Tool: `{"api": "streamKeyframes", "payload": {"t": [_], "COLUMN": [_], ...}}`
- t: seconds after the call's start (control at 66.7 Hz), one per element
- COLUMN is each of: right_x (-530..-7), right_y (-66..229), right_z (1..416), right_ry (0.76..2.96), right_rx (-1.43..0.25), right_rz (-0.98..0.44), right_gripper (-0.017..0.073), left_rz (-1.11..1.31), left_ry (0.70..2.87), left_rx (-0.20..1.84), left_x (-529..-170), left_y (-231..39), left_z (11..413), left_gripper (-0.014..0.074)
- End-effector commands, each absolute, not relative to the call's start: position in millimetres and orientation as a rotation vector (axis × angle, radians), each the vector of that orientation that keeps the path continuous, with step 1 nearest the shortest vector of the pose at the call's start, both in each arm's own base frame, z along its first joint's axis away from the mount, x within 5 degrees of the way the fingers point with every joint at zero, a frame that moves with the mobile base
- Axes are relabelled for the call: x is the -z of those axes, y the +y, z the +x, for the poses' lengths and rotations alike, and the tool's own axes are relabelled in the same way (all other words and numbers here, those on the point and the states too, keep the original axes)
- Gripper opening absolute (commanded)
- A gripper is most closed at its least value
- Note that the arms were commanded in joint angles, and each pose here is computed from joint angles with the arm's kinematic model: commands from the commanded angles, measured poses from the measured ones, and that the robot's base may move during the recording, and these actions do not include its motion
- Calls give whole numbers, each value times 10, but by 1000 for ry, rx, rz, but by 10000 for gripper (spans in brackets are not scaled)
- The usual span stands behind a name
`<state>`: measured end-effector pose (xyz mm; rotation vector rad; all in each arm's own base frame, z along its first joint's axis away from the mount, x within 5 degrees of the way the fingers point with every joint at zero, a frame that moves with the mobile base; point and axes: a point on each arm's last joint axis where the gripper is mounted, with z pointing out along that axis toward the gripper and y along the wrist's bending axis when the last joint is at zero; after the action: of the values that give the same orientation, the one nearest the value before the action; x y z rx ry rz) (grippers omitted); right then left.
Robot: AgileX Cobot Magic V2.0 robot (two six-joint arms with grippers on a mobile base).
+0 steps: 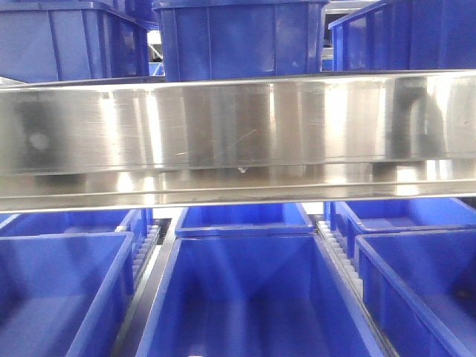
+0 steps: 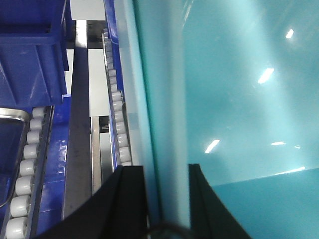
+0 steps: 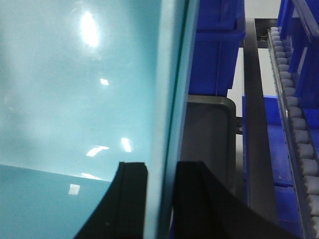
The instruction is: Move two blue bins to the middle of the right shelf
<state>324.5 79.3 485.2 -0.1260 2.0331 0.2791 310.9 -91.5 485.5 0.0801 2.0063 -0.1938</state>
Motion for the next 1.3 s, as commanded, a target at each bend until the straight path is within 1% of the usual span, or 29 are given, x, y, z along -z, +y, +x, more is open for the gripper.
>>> {"api": "streamKeyframes", "payload": {"t": [0.0,0.495,1.289], "right_x": [-5028,-4957,-4957], "right_y": [775,792,793], "right_z": [3196,3273,3274], "right_ry": [1913,1935,1935], "right_rx": [-286,-284,-283], "right_rz": [-129,-130,-130], "right_gripper": [-165,-165,-165], "left_rz": [92,92,93], "left_ry": [1865,1857,1841], "left_rx": [230,232,236], "left_x": [-5076,-5083,-5097], "left_y": [-900,-902,-904], "left_z": [3037,3039,3042], "left_gripper": [-111,-111,-111]}}
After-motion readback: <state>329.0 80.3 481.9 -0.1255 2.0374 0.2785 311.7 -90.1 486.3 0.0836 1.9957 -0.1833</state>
